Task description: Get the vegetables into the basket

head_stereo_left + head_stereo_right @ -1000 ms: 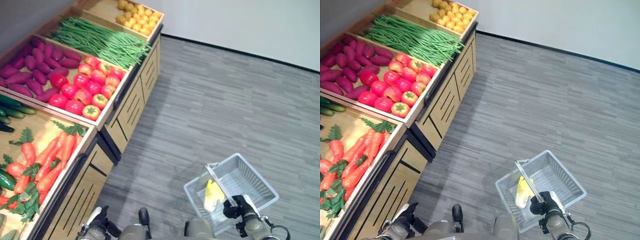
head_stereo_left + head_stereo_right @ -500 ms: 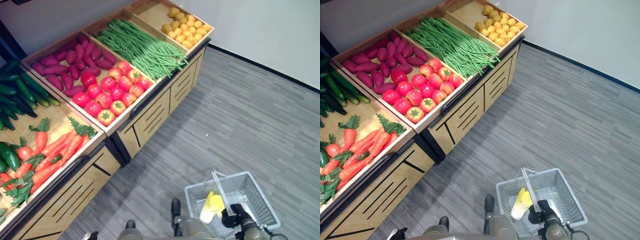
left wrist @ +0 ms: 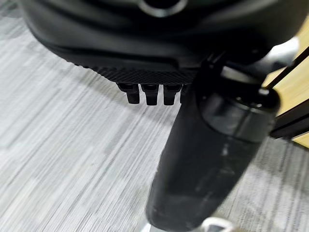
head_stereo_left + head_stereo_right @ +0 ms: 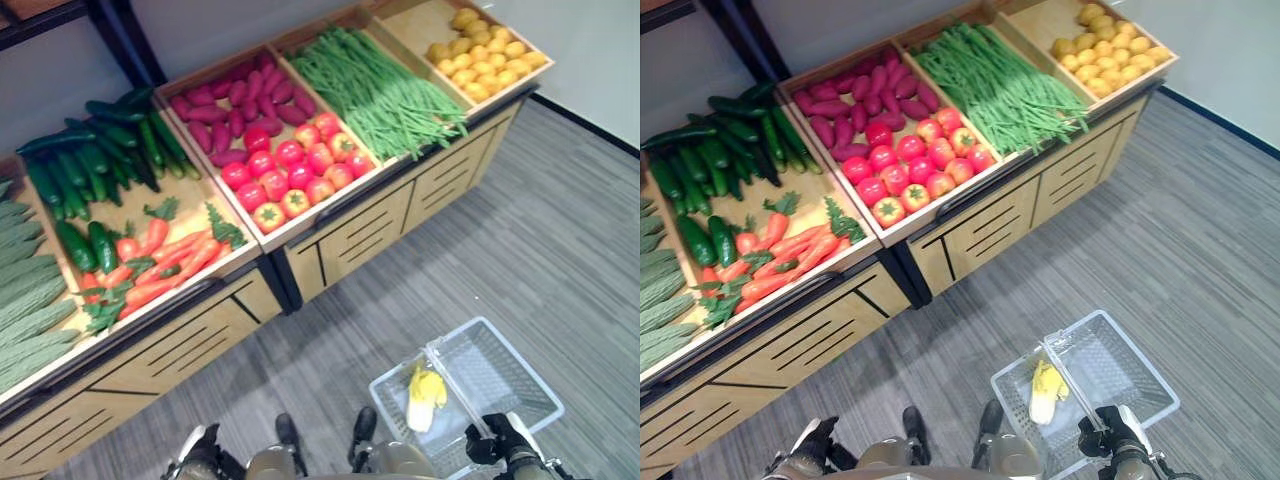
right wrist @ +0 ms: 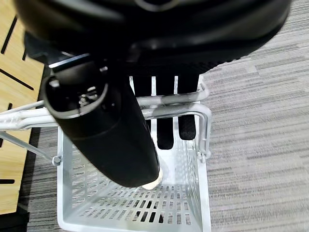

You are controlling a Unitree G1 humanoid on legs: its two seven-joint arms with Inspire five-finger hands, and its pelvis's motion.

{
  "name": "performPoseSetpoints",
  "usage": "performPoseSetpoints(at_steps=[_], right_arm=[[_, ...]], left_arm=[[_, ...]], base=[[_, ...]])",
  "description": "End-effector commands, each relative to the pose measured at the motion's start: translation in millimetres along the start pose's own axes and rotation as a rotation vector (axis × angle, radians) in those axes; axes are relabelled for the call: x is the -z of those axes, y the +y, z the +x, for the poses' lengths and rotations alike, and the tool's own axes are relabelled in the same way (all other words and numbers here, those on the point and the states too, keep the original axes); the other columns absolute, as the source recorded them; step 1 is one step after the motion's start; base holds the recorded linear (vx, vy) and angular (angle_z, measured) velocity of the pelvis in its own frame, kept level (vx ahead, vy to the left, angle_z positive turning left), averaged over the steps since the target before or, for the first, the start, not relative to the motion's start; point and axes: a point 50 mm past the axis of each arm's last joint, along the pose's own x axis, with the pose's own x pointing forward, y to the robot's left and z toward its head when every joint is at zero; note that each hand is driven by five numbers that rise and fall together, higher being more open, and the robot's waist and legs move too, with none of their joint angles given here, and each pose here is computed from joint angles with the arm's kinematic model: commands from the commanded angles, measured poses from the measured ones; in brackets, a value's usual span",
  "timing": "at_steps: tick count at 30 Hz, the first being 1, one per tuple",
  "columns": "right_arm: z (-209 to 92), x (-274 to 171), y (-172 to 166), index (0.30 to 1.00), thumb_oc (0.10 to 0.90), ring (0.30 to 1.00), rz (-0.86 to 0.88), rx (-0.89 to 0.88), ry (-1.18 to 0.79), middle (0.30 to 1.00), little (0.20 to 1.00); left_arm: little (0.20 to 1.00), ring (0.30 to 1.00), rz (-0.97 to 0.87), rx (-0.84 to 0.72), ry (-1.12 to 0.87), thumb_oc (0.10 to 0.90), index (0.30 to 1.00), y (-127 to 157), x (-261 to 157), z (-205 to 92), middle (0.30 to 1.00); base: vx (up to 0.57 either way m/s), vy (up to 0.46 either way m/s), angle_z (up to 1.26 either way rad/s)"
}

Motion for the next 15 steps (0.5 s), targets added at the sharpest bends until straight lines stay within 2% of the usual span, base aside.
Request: performPoseSetpoints(at_steps=[1, 10, 13, 15], right_arm=[[3, -8, -21, 0.3, 0.4, 0.3, 0.046, 0.104, -0.048, 0.3, 0.3], [10, -25, -11, 0.3, 0.4, 0.3, 0.026, 0.074, -0.038, 0.3, 0.3], [11, -24, -11, 0.3, 0.4, 0.3, 0.045, 0.077, -0.025, 0.3, 0.3], [11, -21, -12, 0.3, 0.4, 0.3, 0.057, 0.081, -0.006, 0.3, 0.3]], left_arm=[[1.0, 1.0, 0.025, -0.075, 0.033, 0.9, 1.0, 22, 9, 2, 1.0], [1.0, 1.0, -0.027, -0.088, 0.019, 0.9, 1.0, 29, 10, 3, 1.0], [1.0, 1.0, -0.061, -0.092, 0.036, 0.9, 1.0, 33, 14, 3, 1.0], [1.0, 1.0, -0.071, -0.091, 0.032, 0.9, 1.0, 35, 13, 3, 1.0]], base=[[0.23, 0.271, -0.18], [0.12, 0.212, 0.03], [0.07, 0.101, 0.01], [0.09, 0.007, 0.65]])
